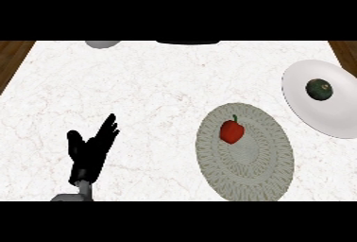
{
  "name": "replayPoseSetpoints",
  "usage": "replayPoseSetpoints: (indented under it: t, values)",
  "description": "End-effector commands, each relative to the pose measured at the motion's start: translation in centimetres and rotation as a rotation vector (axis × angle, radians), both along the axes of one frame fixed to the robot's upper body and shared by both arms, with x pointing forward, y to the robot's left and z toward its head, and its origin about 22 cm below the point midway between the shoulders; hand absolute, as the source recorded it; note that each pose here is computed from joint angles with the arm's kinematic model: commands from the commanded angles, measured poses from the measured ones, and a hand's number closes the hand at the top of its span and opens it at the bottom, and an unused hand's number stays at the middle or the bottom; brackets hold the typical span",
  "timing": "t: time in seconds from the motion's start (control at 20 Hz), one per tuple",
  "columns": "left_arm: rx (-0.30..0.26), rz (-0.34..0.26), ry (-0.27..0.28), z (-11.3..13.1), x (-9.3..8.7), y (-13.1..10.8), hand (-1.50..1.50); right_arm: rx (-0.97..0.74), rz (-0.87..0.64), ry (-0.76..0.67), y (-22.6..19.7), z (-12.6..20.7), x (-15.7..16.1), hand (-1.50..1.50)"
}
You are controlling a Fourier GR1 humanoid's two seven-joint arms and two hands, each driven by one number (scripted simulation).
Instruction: Pick the squash from the placemat and place it in the plate
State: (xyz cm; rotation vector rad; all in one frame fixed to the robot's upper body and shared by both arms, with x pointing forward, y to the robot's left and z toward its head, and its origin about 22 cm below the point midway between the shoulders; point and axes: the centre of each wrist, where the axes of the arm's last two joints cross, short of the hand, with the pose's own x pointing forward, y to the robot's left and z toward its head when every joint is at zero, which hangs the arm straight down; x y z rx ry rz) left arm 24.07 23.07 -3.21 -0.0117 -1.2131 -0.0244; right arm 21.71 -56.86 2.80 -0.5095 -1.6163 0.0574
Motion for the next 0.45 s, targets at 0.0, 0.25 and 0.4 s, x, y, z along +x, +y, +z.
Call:
replayPoseSetpoints:
  t: [0.0, 0.25, 0.4]
  values:
    - [0.011, -0.011, 0.006, 0.8, -0.9, 1.6, 0.0, -0.012, 0.083, -0.015, -0.6, -0.4, -1.5, -1.5]
    - [-0.002, 0.015, 0.025, -0.9, -0.5, 0.4, 0.0, -0.025, 0.075, 0.0, -0.4, -2.5, -3.7, -1.5]
    - [-0.006, -0.002, 0.014, 0.1, 0.1, 0.6, 0.0, -0.026, 0.083, -0.004, -1.0, -2.7, -5.2, -1.5]
